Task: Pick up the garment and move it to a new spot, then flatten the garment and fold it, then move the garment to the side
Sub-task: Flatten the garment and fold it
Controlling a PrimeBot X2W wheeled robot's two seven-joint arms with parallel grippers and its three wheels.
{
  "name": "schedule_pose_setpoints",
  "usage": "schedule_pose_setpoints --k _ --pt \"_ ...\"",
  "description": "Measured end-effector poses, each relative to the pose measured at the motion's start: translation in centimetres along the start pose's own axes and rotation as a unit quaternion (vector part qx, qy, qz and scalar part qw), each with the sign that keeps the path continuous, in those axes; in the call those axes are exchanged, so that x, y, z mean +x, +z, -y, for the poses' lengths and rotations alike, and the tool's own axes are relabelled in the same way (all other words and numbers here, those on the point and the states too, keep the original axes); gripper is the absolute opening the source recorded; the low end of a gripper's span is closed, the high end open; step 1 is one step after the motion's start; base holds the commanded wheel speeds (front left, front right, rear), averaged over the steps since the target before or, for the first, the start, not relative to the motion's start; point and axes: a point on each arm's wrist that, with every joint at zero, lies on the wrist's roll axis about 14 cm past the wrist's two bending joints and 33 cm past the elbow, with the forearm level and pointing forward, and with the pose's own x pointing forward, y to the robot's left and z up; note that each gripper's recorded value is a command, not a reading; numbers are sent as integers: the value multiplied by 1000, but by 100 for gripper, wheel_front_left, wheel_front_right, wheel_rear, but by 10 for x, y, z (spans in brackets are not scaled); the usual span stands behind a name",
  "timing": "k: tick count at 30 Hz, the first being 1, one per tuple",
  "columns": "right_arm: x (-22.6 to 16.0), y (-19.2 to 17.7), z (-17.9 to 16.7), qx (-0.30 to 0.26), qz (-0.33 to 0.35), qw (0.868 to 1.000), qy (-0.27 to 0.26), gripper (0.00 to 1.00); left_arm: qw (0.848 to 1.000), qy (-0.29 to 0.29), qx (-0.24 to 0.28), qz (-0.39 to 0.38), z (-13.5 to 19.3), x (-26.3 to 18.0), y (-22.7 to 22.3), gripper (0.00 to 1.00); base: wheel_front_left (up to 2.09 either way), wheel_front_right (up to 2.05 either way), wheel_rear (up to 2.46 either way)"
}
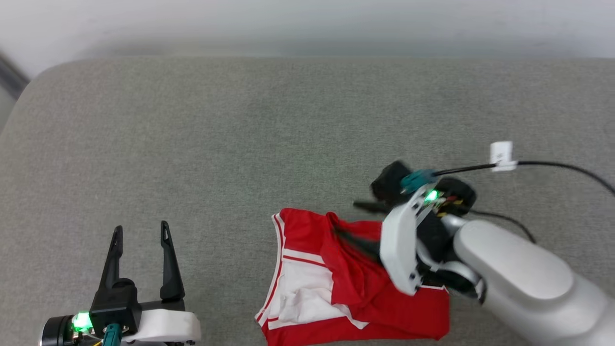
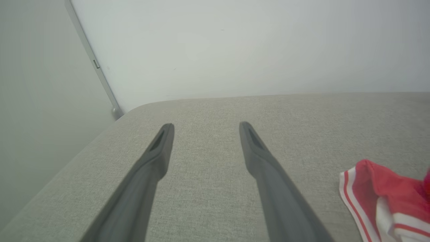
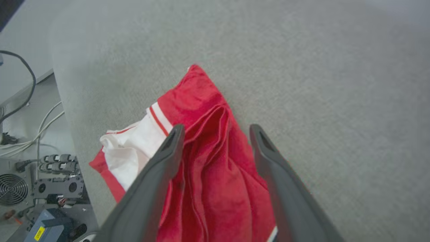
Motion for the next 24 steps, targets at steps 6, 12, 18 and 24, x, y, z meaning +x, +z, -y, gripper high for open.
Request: schedule_pose_setpoints --k 6,12,18,24 --pt "-66 88 67 -60 220 965 -128 100 1000 -15 -4 12 9 -1 7 100 0 0 0" --pt "-137 100 118 -74 341 898 -267 100 999 -26 -10 24 16 -3 15 100 0 0 0" --pt "-177 66 131 -53 367 858 -356 100 999 -30 -14 28 18 -8 19 100 0 0 0" --pt "-196 37 110 -20 386 832 -397 100 999 -34 -16 29 19 -13 21 100 0 0 0"
